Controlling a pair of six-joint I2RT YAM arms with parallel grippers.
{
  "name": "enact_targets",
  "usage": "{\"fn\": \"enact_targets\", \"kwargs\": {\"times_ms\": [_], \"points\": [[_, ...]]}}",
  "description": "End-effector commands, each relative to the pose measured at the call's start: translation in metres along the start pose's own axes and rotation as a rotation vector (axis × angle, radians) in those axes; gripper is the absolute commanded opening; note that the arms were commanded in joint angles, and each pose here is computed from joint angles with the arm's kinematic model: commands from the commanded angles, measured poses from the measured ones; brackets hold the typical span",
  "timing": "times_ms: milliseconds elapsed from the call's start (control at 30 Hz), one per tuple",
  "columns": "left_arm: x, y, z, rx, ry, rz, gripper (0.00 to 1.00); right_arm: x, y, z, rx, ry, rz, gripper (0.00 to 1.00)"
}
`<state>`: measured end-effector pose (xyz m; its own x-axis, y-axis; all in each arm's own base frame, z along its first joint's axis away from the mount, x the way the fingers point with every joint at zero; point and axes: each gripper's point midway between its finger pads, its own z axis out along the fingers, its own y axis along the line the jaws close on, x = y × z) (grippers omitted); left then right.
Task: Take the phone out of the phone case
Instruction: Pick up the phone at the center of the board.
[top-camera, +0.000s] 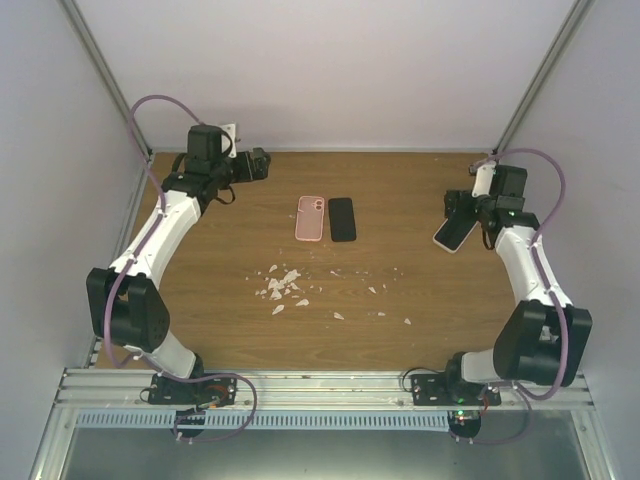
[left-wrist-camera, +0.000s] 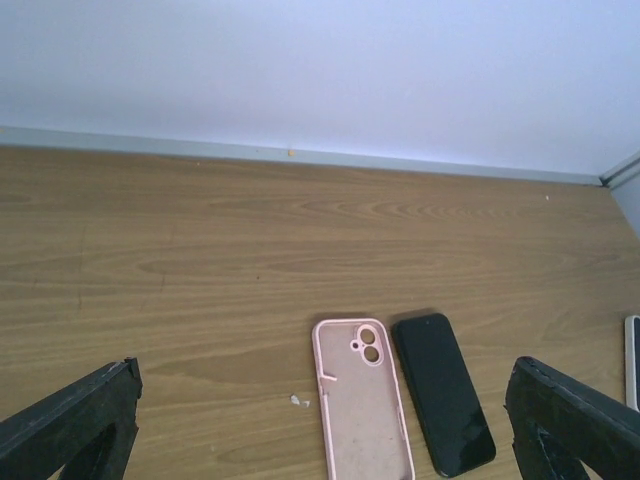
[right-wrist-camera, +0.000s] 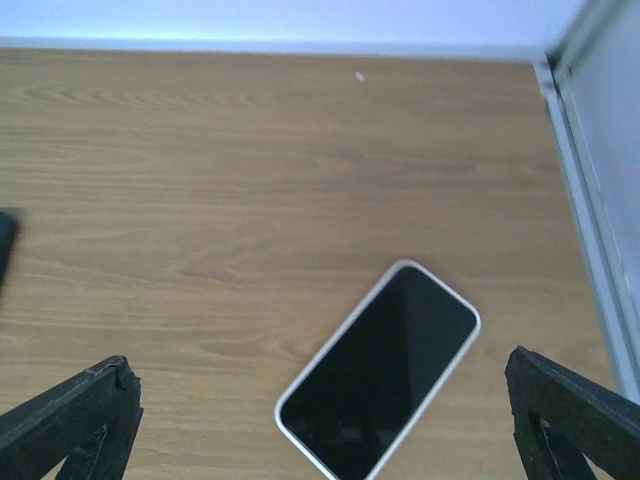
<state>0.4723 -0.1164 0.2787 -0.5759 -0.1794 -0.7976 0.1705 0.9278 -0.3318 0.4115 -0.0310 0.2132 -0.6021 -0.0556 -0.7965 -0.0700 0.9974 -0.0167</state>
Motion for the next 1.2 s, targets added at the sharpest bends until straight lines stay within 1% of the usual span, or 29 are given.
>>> {"fn": "enact_targets", "kwargs": {"times_ms": [0, 167, 300, 600, 800, 1167], "points": [[-0.011, 0.002, -0.009, 0.015, -0.056, -0.006, 0.99, 0.041, -0.032, 0.017, 0.108, 0.138, 0.181, 1.0], [-0.007, 0.006, -0.014, 0.018, -0.064, -0.026, 0.99, 0.07, -0.061, 0.034, 0.167, 0.221, 0.3, 1.0], [-0.006, 0.008, -0.016, 0.021, -0.069, -0.037, 0.99, 0.09, -0.069, 0.051, 0.154, 0.287, 0.359, 1.0], [-0.001, 0.011, -0.013, 0.027, -0.058, -0.056, 0.99, 0.105, -0.071, 0.086, 0.134, 0.339, 0.397, 1.0], [-0.002, 0.015, -0.011, 0.031, -0.053, -0.07, 0.99, 0.113, -0.065, 0.108, 0.069, 0.378, 0.421, 1.0], [0.003, 0.026, -0.009, 0.023, -0.039, -0.107, 0.99, 0.128, -0.057, 0.133, 0.028, 0.445, 0.438, 1.0]]}}
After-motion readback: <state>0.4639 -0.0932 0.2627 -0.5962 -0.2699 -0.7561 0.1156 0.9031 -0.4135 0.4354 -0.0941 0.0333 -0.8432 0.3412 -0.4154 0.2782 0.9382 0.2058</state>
